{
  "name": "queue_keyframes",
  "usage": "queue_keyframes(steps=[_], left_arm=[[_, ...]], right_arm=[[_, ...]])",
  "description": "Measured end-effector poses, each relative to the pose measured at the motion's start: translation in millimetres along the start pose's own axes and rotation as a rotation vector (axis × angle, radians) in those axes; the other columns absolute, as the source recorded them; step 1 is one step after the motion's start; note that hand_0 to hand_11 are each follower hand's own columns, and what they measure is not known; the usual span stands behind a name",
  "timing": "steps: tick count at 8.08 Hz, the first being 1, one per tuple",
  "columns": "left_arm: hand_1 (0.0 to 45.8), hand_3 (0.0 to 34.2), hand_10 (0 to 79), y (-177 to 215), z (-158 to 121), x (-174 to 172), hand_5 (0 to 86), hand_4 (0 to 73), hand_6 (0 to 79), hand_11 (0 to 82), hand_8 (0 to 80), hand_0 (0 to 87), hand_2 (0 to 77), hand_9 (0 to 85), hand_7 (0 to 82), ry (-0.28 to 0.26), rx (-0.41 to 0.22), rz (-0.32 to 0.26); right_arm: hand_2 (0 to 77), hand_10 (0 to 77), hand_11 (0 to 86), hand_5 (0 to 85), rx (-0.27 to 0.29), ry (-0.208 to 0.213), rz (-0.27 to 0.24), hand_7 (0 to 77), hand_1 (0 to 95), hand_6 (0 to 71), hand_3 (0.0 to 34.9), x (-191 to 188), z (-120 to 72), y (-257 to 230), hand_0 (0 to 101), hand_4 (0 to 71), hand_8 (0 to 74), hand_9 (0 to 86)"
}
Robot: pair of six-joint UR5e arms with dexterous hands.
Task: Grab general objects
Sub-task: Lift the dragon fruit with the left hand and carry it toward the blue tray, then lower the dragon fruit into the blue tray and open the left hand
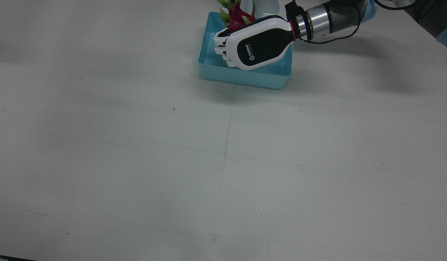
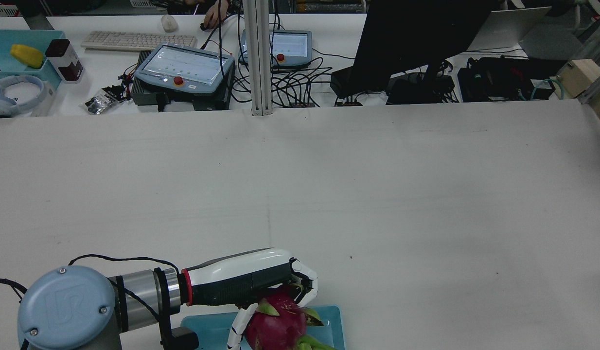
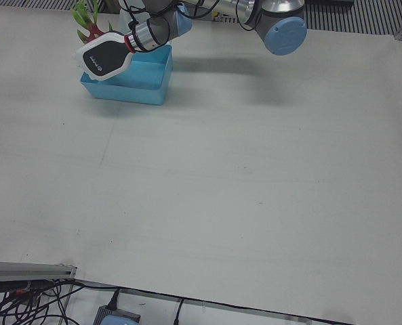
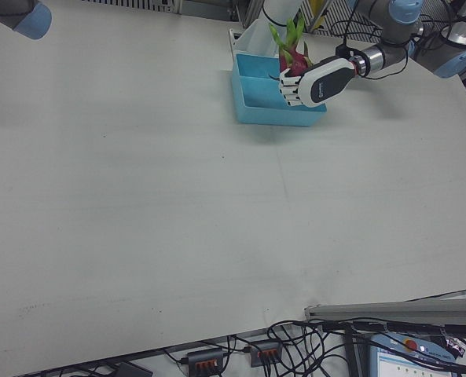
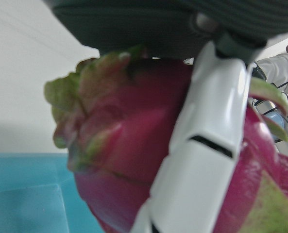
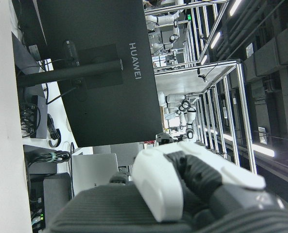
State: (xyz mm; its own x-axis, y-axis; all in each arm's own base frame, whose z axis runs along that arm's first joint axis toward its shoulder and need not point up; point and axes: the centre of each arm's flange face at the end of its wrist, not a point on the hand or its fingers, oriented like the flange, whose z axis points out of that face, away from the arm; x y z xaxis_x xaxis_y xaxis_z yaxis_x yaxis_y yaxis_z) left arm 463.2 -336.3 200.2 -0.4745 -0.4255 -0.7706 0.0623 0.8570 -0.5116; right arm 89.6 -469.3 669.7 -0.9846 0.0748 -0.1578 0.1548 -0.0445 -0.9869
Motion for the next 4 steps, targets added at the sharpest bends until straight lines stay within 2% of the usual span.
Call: queue_keyframes(steps=[3,4], left_arm=[[0.0,0.0,32.2,47,5,-20,68.7,31.1,45.8,69.8,54.5,81.4,18.5,50.7,68.2,-0.016,-0.078,-0.029],[0.0,0.0,32.2,56,6,-28,68.7,31.1,45.8,69.8,54.5,82.2,18.5,50.2,68.2,-0.024,-0.085,-0.036]], right_arm=[[77.4,0.0,0.0,0.5,0.001,0.000,0.000,0.0,94.9,0.0,0.0,0,-0.1,0,0,0.0,0.0,0.5],[77.4,0.0,0.5,0.5,0.000,0.000,0.000,0.0,94.9,0.0,0.0,0,0.0,0,0,0.0,0.0,0.5]])
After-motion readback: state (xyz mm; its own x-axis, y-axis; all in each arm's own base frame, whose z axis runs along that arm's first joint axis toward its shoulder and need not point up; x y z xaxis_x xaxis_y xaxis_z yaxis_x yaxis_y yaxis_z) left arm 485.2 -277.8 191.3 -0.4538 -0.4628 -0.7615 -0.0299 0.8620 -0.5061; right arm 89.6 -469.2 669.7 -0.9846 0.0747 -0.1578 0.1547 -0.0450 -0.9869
